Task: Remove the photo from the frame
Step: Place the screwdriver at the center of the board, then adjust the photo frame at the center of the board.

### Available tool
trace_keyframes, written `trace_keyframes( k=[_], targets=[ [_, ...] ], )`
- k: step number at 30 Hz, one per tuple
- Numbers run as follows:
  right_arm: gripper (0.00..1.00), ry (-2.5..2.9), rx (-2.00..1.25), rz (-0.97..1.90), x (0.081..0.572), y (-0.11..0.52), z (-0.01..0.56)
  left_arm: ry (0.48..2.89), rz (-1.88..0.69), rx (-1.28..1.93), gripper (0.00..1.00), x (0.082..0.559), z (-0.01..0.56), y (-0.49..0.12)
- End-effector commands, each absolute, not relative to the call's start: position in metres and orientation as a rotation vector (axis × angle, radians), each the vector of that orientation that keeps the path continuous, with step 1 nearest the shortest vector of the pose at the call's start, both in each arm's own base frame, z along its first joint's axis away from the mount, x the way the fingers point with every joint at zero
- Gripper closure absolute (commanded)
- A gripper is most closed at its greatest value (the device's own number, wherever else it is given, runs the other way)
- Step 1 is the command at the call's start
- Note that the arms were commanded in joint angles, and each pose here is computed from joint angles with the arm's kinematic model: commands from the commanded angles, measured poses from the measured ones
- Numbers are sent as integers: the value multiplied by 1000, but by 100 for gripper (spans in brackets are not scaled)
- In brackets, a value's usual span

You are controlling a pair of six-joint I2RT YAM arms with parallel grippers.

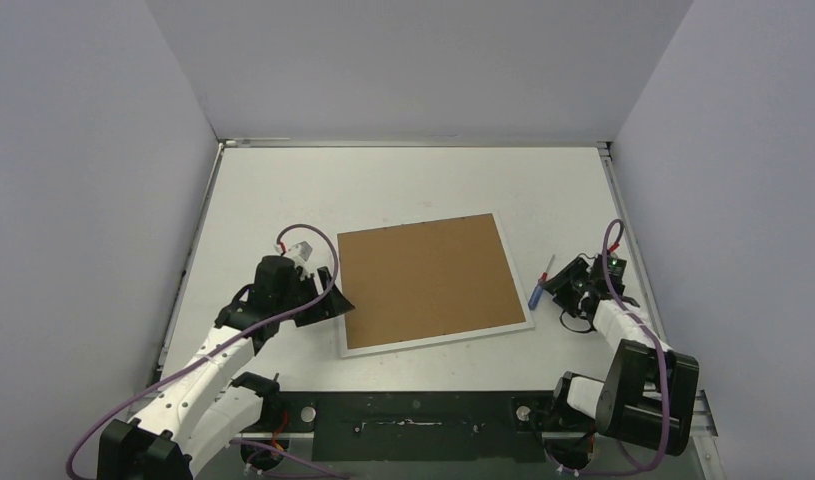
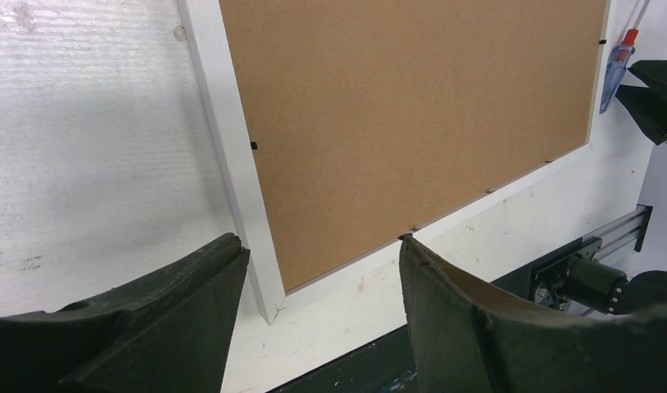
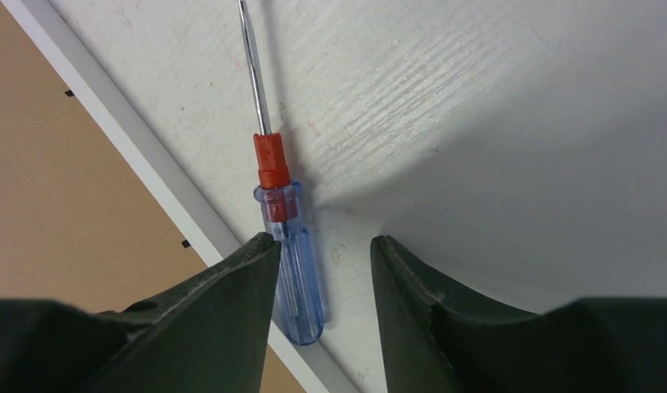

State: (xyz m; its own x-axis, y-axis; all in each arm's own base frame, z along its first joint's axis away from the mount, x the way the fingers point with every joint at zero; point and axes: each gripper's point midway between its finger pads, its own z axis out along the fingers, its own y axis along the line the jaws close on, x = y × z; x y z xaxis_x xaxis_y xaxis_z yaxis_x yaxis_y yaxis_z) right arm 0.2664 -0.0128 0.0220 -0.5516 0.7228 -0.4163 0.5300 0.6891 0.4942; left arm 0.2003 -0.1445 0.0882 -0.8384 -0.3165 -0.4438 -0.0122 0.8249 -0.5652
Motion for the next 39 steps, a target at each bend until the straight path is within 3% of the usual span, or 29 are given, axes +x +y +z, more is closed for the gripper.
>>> trace_keyframes(
  k=[1, 10, 17, 21, 28, 39],
  targets=[
    [54, 2335, 880, 396, 274, -16, 35, 2369, -800, -158, 34, 221, 121, -153],
    [46, 2384, 739, 373, 272, -8, 82, 2289, -801, -35, 33, 255, 155, -165],
    [43, 2390, 748, 478, 233, 39, 92, 2263, -661, 267, 32, 321, 174, -175],
    [41, 2358, 828, 521, 199, 55, 94, 2268, -521, 419, 29, 385, 165, -172],
    [33, 2387, 827, 650, 156, 78, 89, 2364, -657, 437, 29, 459, 124, -178],
    [26, 2438, 811, 761, 157, 94, 76, 2477, -879, 337, 28, 486, 57, -179]
  ],
)
